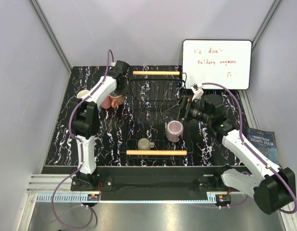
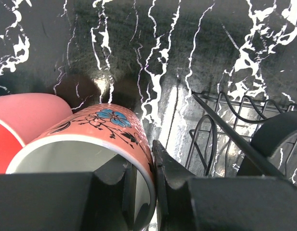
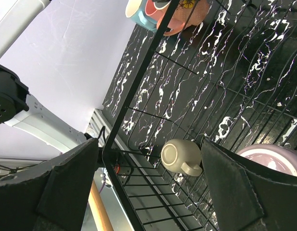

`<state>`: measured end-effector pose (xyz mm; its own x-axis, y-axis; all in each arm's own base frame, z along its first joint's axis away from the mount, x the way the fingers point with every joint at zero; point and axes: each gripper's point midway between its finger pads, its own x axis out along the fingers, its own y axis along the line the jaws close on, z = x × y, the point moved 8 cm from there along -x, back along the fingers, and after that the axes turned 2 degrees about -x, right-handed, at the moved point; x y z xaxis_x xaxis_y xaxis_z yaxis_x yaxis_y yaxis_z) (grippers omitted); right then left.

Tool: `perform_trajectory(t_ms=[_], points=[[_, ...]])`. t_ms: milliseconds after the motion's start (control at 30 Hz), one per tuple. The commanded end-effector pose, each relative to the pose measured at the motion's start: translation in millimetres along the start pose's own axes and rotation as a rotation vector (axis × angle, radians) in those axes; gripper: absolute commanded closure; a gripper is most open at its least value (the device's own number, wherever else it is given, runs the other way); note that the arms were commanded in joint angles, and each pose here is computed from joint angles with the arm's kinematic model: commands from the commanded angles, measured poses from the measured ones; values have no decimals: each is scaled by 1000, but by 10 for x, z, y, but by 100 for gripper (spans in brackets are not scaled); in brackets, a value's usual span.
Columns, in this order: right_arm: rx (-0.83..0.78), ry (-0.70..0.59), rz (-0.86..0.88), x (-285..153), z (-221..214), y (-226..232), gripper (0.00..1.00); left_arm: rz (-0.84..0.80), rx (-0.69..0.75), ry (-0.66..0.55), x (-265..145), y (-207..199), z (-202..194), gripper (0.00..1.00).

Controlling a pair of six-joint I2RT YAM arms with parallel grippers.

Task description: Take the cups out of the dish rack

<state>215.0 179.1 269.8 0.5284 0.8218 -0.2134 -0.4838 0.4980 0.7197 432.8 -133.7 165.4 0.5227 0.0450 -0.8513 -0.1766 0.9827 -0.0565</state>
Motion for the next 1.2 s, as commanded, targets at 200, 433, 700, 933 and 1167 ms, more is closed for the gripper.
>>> perform_trajectory(t_ms=[200, 433, 700, 933, 1167], points=[[-59, -43, 13, -41, 91, 91, 6, -50, -23, 14, 279, -131, -54, 100], [-55, -39, 12, -41, 76, 86, 6, -41, -10, 6, 256, -151, -110, 100], [-54, -43, 5, -73, 34, 69, 6, 36, -17, 19, 181, -21, -208, 100], [-55, -48, 13, -90, 42, 99, 6, 87, -1, 87, 252, 84, -425, 100], [-49, -55, 17, -130, 20, 106, 6, 92, 13, 120, 345, 85, -473, 100]])
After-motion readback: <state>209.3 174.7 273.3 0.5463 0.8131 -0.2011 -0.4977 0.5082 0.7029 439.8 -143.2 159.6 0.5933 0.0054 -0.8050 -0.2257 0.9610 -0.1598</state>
